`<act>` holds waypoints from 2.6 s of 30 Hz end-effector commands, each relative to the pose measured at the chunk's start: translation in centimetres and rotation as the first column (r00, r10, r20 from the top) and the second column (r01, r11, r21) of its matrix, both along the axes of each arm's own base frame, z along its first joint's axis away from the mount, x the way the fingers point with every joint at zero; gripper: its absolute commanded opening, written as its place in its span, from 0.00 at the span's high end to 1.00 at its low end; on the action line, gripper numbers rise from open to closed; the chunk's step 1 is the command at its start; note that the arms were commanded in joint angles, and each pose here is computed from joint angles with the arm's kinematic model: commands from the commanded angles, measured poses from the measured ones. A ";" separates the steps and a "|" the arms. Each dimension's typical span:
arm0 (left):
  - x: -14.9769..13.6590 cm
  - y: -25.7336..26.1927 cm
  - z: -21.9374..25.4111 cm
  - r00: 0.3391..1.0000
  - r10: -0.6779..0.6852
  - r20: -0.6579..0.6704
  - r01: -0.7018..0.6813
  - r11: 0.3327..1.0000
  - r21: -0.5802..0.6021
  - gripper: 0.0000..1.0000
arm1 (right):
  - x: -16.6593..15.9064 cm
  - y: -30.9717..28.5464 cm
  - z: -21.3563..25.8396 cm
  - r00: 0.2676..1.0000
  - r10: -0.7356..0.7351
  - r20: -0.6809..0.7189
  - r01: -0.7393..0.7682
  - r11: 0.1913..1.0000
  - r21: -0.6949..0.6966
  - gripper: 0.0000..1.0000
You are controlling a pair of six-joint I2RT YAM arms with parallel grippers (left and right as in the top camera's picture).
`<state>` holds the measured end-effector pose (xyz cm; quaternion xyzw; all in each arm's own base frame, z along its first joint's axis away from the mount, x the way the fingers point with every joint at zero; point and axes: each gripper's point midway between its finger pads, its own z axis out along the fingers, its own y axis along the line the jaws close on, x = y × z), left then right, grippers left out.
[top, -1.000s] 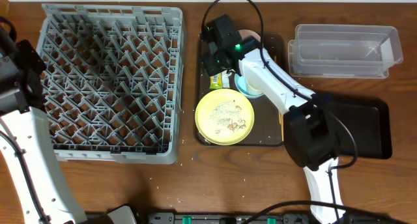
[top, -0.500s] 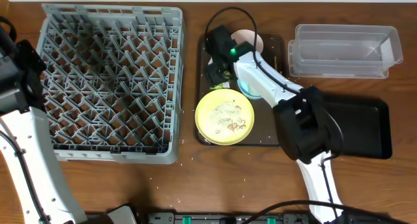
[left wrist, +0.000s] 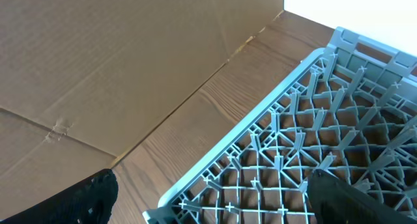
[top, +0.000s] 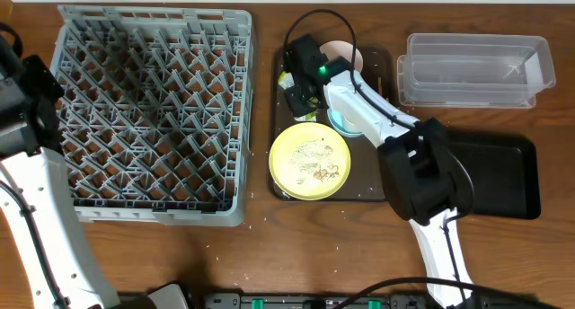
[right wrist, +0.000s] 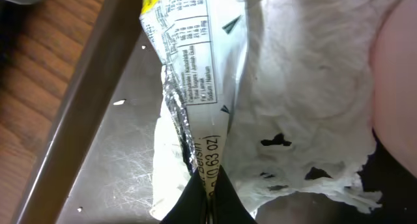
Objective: Sort waste into correct bins and load items into the dishwasher
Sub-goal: 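Grasp the yellow snack wrapper with the right gripper and lift, then carry the wrapper to the clear plastic bin and release it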
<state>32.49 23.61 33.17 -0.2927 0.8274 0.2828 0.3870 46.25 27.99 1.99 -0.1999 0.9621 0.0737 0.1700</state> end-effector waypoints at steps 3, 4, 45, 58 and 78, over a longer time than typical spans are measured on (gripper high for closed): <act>0.1 0.2 0.7 1.000 0.009 0.020 -0.009 1.000 0.004 0.06 | 2.6 -1.3 5.8 0.993 -0.050 0.103 0.044 0.997 0.066 0.99; 0.1 0.2 0.7 1.000 0.009 0.020 -0.009 1.000 0.004 0.06 | 3.1 -1.6 7.1 0.990 -0.062 0.126 0.052 0.995 0.079 0.99; 0.1 0.2 0.7 1.000 0.009 0.020 -0.009 1.000 0.004 0.06 | 5.0 -38.8 14.5 -0.304 -0.935 -0.183 0.876 -0.350 0.333 0.90; 0.1 0.2 0.7 1.000 0.009 0.020 -0.009 1.000 0.004 0.06 | 7.5 -36.8 15.2 -0.011 -0.989 -0.149 0.925 -0.066 0.375 0.29; 0.1 0.2 0.7 1.000 0.009 0.020 -0.009 1.000 0.004 0.06 | 7.0 -5.6 17.7 0.961 -0.127 0.248 0.027 0.929 0.369 0.32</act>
